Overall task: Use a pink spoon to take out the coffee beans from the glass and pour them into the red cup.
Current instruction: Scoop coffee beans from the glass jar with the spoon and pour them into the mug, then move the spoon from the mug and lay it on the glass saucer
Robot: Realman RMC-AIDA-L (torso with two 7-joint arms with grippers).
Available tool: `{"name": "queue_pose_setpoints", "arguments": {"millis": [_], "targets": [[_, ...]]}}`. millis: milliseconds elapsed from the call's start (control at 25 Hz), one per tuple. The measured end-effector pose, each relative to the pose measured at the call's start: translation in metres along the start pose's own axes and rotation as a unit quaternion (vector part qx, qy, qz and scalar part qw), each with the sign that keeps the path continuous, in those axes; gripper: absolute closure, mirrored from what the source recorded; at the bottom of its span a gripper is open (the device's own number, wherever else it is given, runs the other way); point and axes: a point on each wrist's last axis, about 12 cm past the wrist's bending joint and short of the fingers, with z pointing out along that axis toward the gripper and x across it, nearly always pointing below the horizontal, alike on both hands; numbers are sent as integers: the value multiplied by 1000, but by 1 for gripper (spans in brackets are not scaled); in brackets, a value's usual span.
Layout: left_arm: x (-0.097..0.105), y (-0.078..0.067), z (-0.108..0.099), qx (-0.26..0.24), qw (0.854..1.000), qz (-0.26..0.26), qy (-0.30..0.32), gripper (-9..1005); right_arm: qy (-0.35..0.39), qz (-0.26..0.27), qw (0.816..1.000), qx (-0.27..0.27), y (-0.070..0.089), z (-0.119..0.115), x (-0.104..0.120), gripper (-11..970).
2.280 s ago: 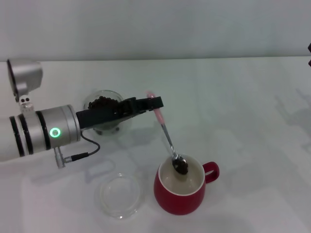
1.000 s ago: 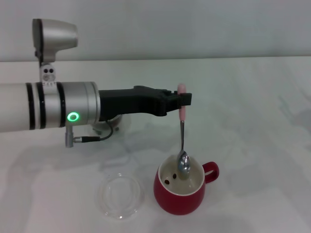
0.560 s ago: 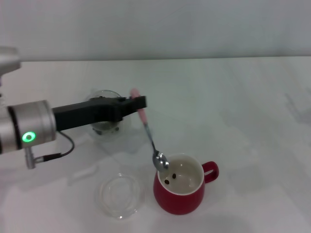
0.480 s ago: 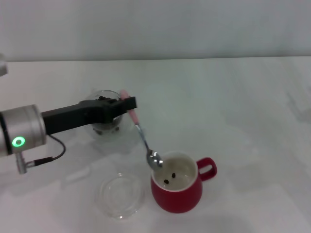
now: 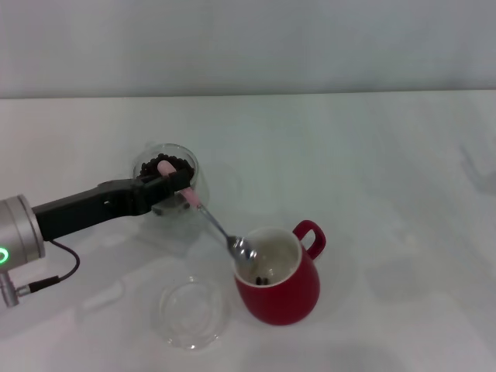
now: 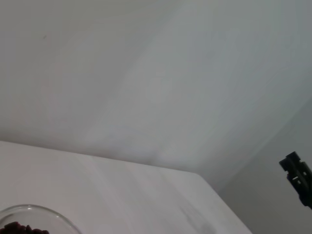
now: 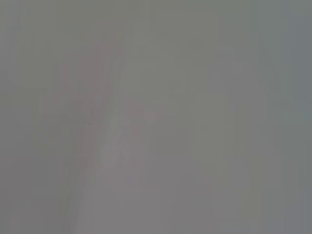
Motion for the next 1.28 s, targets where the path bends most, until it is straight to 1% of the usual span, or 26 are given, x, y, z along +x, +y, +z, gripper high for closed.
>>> {"name": "queue_pose_setpoints", "arguments": {"millis": [600,720,840,920,1000,1080,1120,1280], "targets": [[-8,-5,2,18,1000,11,-4,865,8,1,1000,3,0,-3,2,273],[-9,-7,0,21,1000,13,-10,865,10,-1,1000,3,-1,-3,2,273],[-6,-6,-4,17,1000,7,-12,865,12,-3,1000,6,-2,-3,3,273],[-2,-4,-9,11,1000,0,-15,865,10,-2,1000,20,-6,-3,2,273],[2,-1,-14,3,1000,-8,-20,865,6,2,999,45,-12,-3,2,273],[9,3,-23,-9,999,-20,-26,865,4,6,998,68,-17,-3,1,273],[9,3,-23,-9,999,-20,-26,865,4,7,997,77,-20,-4,1,273],[19,8,-34,-26,998,-39,-33,865,4,10,995,100,-28,-4,0,273]]}}
